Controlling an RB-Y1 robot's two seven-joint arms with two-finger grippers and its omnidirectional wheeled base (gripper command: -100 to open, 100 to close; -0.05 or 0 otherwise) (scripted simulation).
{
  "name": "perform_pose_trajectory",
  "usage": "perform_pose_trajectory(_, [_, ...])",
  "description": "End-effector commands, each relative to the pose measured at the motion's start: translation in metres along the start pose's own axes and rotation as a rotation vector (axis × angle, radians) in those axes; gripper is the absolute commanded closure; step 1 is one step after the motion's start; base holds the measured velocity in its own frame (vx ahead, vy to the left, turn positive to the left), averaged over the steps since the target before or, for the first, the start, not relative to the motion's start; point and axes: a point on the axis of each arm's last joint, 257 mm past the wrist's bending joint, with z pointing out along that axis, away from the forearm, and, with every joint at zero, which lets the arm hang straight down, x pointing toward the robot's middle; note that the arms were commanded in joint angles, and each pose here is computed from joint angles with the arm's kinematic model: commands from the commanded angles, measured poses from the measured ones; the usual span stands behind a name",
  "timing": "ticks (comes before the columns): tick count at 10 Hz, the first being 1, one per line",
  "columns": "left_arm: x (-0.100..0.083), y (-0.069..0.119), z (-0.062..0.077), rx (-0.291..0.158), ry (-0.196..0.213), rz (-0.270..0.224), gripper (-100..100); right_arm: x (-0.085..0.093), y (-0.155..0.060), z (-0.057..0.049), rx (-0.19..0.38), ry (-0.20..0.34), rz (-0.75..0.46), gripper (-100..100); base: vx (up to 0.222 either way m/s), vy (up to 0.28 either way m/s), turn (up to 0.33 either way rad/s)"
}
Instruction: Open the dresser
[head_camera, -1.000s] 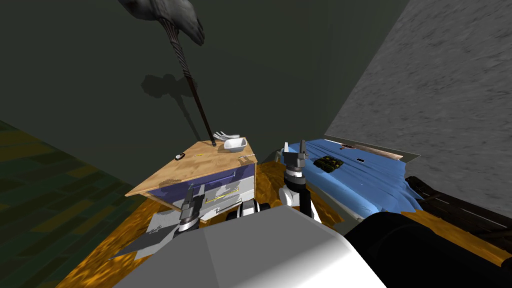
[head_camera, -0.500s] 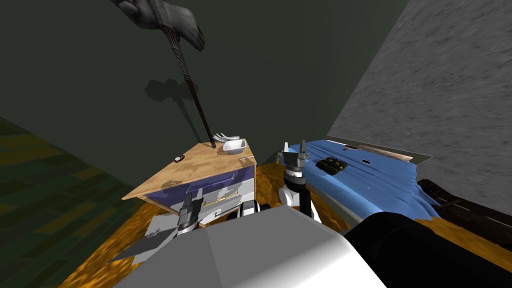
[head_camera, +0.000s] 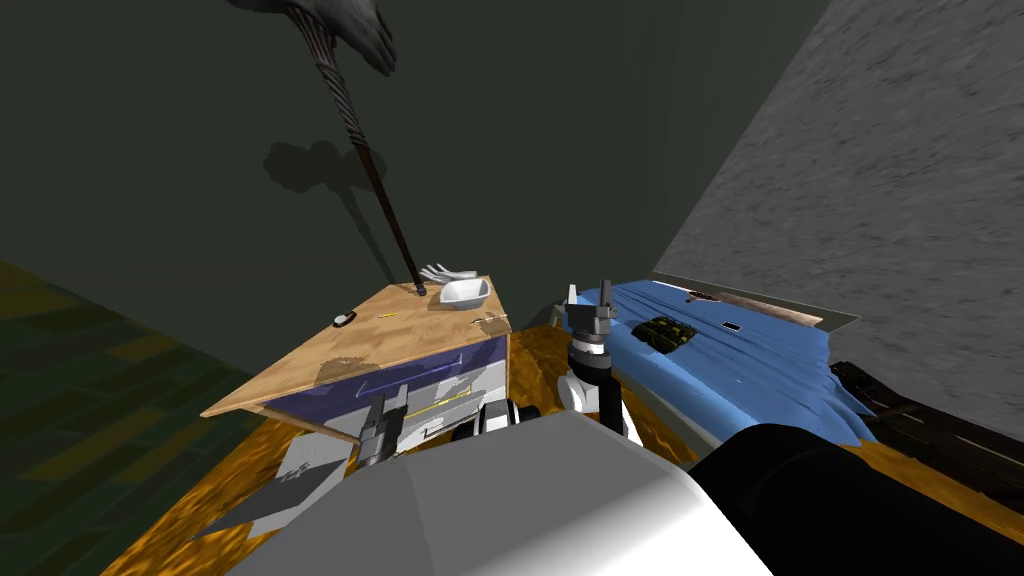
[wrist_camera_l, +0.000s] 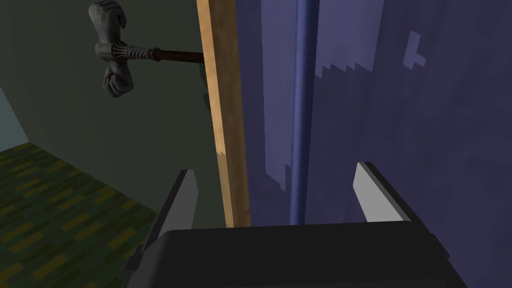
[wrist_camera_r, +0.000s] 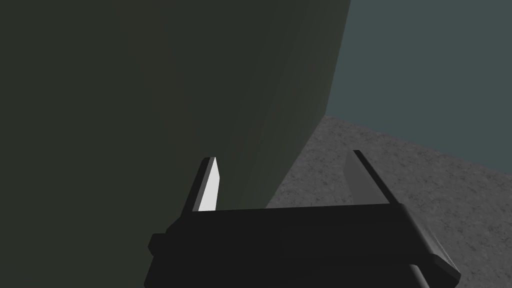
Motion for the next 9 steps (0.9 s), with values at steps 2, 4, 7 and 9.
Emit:
perform_pose_trajectory(2, [-0.005,0.008,-0.021,-0.023,-0.019,-0.004,-100,0.0,0.0,0.0,0.0,0.0,0.0,0,0.049,-0.023,0.014])
perform_pose_trajectory(4, [-0.008,0.009,-0.033,-0.024,-0.033,-0.007,-100,0.0,0.0,0.0,0.0,0.0,0.0,0,0.021,-0.03,0.084])
perform_pose_trajectory(7, [-0.01,0.009,-0.052,-0.027,-0.047,-0.008,-100,0.0,0.0,0.0,0.0,0.0,0.0,0,0.019,-0.029,0.073])
perform_pose_trajectory(9, [-0.01,0.009,-0.052,-0.027,-0.047,-0.008,-100,0.0,0.0,0.0,0.0,0.0,0.0,0,0.003,-0.004,0.012])
